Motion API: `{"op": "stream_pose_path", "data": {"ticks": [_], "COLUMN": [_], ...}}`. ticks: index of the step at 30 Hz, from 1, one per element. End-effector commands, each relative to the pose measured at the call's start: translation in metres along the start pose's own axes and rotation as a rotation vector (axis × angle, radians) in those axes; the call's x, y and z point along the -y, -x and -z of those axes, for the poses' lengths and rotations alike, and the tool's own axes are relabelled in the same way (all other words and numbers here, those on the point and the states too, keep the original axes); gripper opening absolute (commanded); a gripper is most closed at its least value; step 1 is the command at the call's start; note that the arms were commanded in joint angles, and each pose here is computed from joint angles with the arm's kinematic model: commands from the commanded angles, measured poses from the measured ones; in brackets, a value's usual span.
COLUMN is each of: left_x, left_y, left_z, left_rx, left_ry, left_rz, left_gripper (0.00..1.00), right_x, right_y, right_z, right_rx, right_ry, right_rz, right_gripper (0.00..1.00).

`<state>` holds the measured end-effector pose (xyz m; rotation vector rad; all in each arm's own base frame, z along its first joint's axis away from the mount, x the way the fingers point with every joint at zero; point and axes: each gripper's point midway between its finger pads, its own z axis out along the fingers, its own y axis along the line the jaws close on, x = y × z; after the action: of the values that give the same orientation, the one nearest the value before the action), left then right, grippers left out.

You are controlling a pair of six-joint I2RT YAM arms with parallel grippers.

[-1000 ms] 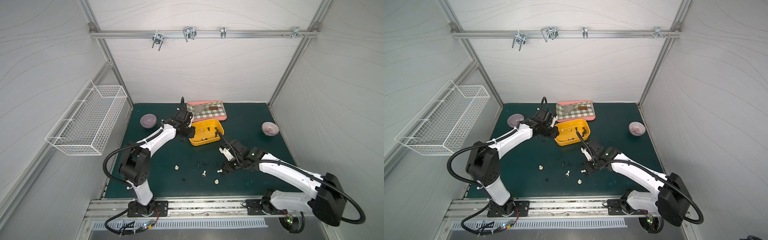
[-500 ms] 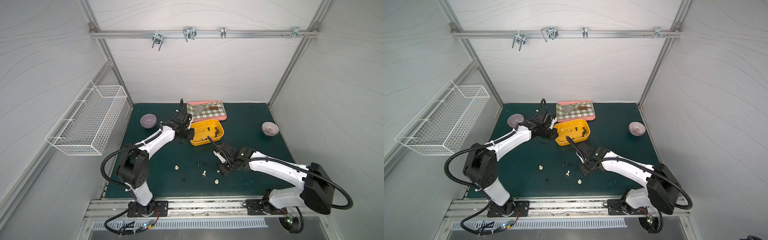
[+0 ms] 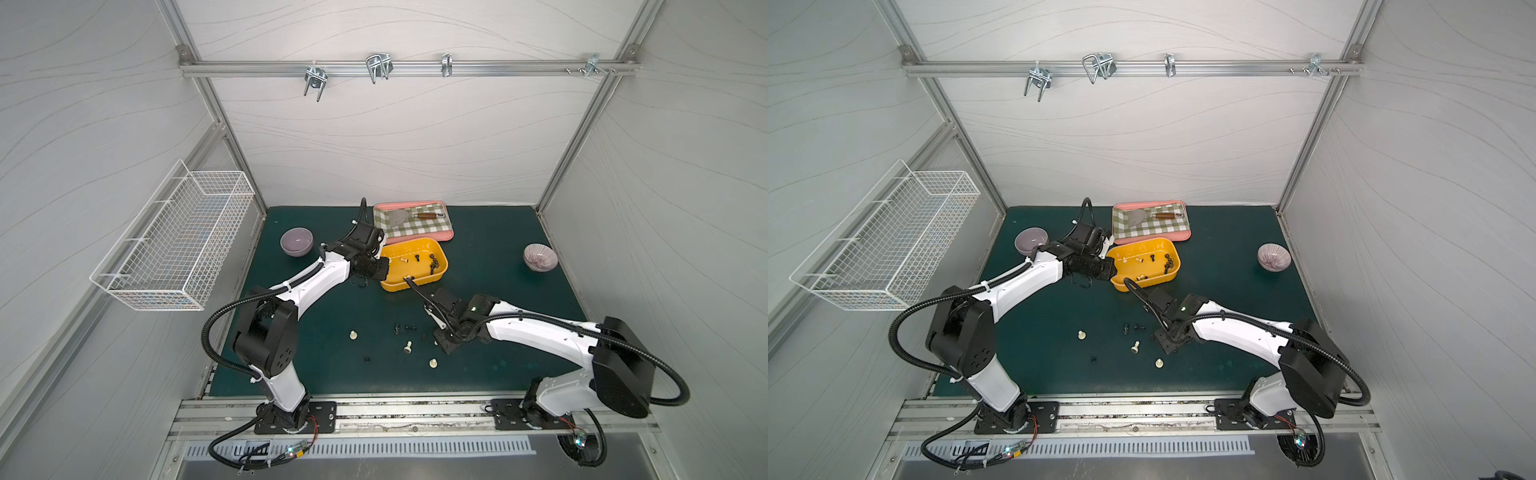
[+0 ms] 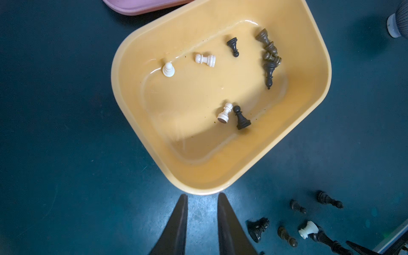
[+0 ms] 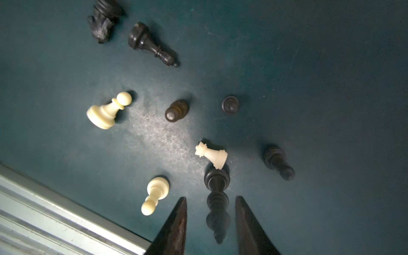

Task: Put the chess pieces into the storage box
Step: Pick up the chess piece at the center of the board.

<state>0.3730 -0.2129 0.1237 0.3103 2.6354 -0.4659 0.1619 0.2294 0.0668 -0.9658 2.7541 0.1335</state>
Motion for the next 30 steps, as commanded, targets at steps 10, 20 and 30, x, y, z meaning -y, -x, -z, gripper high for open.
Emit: {"op": "stream_pose_path", "data": {"ticks": [10, 20, 30], "left_x": [0.005, 0.006, 0.006], "left_y": [0.009, 0.008, 0.007], "left_z": [0.010, 0.011, 0.012], "left_rx": [0.042, 0.038, 0.036], "left_ry": [-0.027, -0.032, -0.032], "left_rz": [-0.012, -0.011, -0.014], "left_gripper": [0.25, 0.25, 0.25], "right_x": [0.002, 0.004, 0.004], "right_y": [-0.010, -0.014, -0.015], "right_z": [-0.007, -0.012, -0.013], "right_rx": [-0.072, -0.096, -0.095], "right_ry": [-0.045, -0.071, -0.078], "right_rz": [-0.012, -0.011, -0.013], "right_gripper": [0.36, 0.28, 0.14]}}
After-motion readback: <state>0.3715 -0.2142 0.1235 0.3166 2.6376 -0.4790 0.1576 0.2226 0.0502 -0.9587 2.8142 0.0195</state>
